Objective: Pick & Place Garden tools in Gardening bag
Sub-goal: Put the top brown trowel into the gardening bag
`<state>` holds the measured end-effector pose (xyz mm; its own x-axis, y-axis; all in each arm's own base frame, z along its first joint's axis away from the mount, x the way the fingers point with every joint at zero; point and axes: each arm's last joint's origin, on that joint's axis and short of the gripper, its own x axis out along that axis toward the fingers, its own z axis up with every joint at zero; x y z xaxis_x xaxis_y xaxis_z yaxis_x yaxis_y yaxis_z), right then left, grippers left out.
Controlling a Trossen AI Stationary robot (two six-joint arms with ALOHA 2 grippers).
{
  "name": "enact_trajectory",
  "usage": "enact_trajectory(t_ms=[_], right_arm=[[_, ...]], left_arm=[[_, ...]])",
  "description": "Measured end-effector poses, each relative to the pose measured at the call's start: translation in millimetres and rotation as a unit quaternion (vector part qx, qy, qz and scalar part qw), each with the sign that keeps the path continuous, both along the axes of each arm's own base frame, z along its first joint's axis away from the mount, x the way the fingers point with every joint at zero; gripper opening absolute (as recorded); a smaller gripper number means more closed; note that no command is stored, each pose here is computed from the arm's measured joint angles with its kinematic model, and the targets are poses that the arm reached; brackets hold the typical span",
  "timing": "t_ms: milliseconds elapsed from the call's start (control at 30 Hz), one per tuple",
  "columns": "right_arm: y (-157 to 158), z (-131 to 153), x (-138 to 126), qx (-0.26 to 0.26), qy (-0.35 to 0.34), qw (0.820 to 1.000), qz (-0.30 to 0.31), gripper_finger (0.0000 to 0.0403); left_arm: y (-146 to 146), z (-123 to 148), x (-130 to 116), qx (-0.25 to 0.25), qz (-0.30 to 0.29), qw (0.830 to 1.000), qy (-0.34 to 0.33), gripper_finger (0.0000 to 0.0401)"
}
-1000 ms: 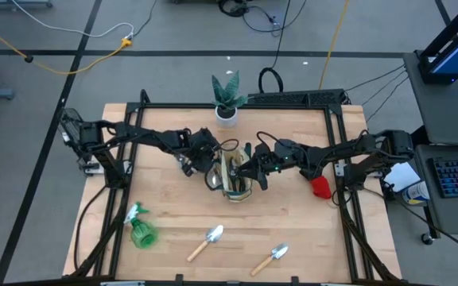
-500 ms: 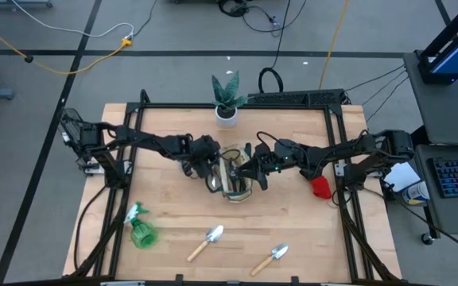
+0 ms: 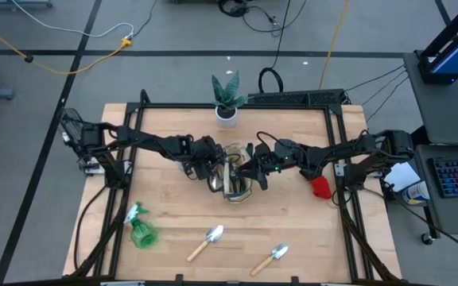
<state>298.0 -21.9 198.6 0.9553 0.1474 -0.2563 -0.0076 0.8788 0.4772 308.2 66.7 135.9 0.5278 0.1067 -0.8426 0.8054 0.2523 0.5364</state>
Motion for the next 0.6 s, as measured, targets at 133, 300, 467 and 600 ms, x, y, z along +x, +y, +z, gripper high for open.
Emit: enact_trajectory(t_ms=[133, 300, 467, 600], right_arm=[[0.0, 0.5, 0.2, 0.0, -0.003, 1.0, 0.0, 0.013], [0.0, 0.6, 0.2, 0.004, -0.003, 1.0, -0.001, 0.013], [0.0, 0.6, 0.2, 0.004, -0.003, 1.0, -0.001, 0.013], [0.0, 0.6, 0.2, 0.004, -0.003, 1.0, -0.001, 0.013]], left_arm=[[0.9, -2.5, 1.4, 0.003, 0.0, 1.0, 0.0, 0.0149], [0.5, -3.0, 0.7, 0.002, -0.006, 1.0, 0.004, 0.0149], [-0.1, -4.3, -1.8, 0.001, -0.015, 1.0, 0.019, 0.0146], [-0.4, -4.8, -3.0, -0.007, -0.006, 1.0, 0.025, 0.0112]])
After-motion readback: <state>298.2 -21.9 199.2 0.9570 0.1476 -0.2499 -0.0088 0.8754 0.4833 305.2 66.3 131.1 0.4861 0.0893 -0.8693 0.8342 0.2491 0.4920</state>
